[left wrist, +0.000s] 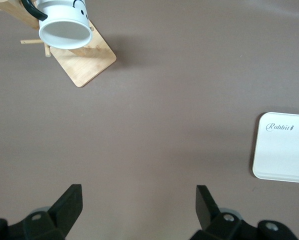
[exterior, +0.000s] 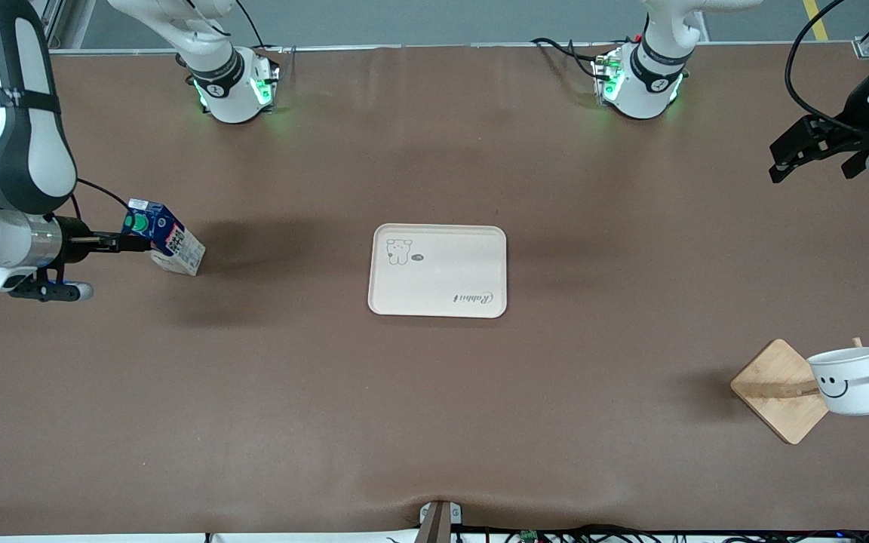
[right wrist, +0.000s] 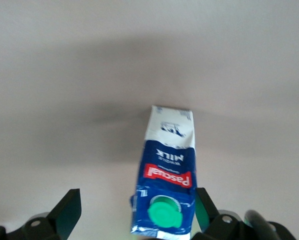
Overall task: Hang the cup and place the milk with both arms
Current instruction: 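Lower the milk carton onto the table with the right gripper, then open the right gripper and withdraw it from the milk carton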
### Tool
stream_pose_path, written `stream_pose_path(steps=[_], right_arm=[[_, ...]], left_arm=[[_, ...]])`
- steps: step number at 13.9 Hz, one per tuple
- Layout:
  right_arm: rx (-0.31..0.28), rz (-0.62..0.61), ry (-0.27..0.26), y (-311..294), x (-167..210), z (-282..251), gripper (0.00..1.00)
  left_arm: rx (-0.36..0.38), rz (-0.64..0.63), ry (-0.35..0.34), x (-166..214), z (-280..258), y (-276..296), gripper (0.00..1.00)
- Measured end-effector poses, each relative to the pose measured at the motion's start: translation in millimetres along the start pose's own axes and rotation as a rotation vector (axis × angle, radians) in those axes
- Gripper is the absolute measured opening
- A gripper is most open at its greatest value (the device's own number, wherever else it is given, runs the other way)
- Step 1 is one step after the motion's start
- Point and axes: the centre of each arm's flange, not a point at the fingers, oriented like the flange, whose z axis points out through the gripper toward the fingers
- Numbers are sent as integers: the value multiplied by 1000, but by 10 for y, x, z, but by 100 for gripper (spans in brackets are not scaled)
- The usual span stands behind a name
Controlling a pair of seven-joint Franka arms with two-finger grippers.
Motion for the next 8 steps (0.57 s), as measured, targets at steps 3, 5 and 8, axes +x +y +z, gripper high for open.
stream_pose_path(steps=[3,5,8], right_arm=[[-17,-43,82,-253,109,-406,100],[-27,-73,142,-414,242,-675,100],[-42,-127,204,-762,347,-944,100]], left_arm=[[1,3,-4,-7,7,13,100],[1,6,-5,-10,10,33,100],[1,10,-8,-13,23,54,100]])
